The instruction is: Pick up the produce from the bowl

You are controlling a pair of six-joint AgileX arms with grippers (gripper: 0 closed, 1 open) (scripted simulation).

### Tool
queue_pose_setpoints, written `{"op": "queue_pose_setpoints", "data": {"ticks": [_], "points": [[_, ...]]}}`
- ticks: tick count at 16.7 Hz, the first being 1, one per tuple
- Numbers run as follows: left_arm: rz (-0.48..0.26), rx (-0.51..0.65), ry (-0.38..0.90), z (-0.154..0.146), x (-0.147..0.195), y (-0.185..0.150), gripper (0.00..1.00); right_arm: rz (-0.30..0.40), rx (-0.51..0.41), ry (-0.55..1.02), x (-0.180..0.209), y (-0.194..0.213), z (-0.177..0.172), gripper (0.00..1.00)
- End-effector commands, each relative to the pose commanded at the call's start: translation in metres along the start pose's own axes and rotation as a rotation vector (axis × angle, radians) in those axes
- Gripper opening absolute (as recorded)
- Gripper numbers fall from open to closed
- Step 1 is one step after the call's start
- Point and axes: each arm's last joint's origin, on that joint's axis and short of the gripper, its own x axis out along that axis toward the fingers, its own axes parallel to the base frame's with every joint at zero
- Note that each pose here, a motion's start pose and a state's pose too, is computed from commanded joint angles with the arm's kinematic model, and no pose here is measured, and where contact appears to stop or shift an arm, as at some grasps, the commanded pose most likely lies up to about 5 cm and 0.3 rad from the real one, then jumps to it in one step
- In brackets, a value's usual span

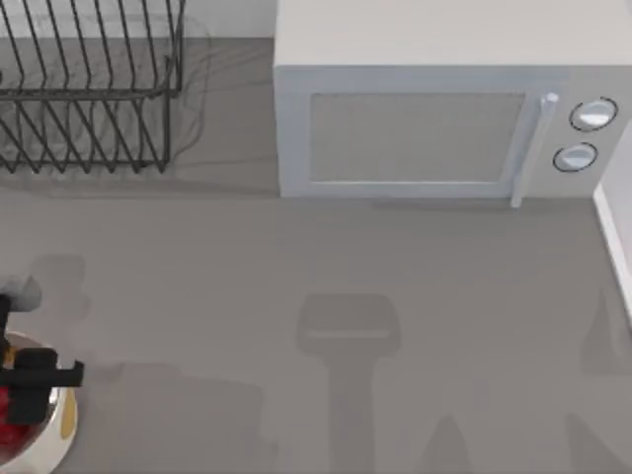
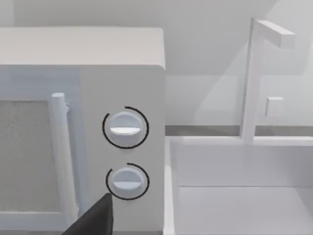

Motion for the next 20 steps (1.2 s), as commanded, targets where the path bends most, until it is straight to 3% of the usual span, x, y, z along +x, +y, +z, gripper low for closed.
{"op": "queue_pose_setpoints", "data": {"ticks": [4, 9, 15, 20], "points": [[0.000, 0.000, 0.017, 0.021, -0.029, 0.000, 0.00, 0.000, 0.000, 0.000, 0.000, 0.000, 0.000, 1.00], [-0.001, 0.000, 0.037, 0.050, -0.121, -0.001, 0.00, 0.000, 0.000, 0.000, 0.000, 0.000, 0.000, 1.00], [0.000, 0.000, 0.013, 0.032, -0.227, -0.002, 0.00, 0.000, 0.000, 0.000, 0.000, 0.000, 0.000, 1.00], [0.000, 0.000, -0.003, 0.023, -0.247, -0.002, 0.00, 0.000, 0.000, 0.000, 0.000, 0.000, 0.000, 1.00]]}}
